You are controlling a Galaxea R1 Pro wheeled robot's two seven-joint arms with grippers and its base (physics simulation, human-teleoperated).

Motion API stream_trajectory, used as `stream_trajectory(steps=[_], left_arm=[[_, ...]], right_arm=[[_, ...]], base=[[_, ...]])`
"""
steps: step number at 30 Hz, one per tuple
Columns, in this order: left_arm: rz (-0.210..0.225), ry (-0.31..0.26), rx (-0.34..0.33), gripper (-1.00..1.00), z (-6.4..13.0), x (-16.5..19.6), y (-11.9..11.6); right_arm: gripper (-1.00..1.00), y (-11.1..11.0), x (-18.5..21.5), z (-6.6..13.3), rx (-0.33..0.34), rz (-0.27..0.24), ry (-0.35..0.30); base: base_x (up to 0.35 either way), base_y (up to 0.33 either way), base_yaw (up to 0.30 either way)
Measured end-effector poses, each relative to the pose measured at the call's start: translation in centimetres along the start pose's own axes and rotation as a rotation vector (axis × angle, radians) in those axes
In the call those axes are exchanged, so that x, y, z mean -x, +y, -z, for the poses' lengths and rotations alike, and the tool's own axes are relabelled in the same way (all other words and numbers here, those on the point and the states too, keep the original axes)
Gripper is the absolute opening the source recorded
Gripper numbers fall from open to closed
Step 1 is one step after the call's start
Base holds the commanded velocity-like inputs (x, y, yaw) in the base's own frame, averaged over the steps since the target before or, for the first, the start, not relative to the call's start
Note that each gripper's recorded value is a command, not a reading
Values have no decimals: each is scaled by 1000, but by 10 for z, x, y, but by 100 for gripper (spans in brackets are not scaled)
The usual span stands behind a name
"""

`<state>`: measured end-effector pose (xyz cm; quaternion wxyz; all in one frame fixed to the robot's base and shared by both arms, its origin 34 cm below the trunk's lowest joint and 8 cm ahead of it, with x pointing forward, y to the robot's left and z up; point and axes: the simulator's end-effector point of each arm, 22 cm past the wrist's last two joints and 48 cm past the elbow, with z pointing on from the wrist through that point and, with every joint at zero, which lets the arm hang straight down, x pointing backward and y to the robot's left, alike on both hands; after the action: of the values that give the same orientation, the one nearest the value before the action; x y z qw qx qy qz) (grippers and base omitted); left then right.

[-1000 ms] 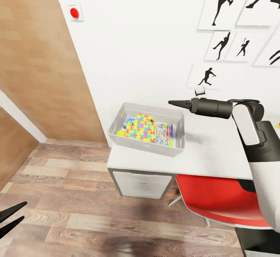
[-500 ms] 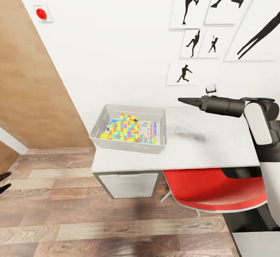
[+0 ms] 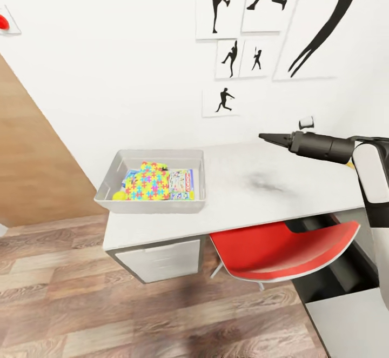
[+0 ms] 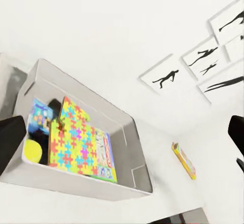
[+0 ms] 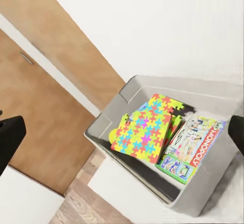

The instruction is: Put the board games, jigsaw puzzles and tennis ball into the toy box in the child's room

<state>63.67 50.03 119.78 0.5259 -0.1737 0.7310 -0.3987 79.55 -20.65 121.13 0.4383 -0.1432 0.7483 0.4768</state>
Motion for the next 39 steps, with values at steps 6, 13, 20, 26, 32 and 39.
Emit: stream_trajectory(steps=[6,13,20,26,32,39], left_arm=[[-38,-53,-68,100,-35,64,-53],[-36,-54,-115,100,-65,91,-96],[9,56,-139,100,-127,66,-129],[54,146,-151,100,-177,26,-148],[83,206,-129,100,-216,-8,-160],[107,253,-102,100,-246,-36,-168]], right_arm=[[100,-9,-12,4,-19,-21,10],[100,-15,-23,6,-29,-40,18],[100,-27,-32,17,-57,-60,21],[100,-36,-41,26,-80,-77,27],[100,-43,-42,36,-96,-89,13],[100,-47,-33,47,-110,-93,-22]], base=[[0,0,-285],[0,0,-286],[0,0,-286],[0,0,-286],[0,0,-286],[0,0,-286]])
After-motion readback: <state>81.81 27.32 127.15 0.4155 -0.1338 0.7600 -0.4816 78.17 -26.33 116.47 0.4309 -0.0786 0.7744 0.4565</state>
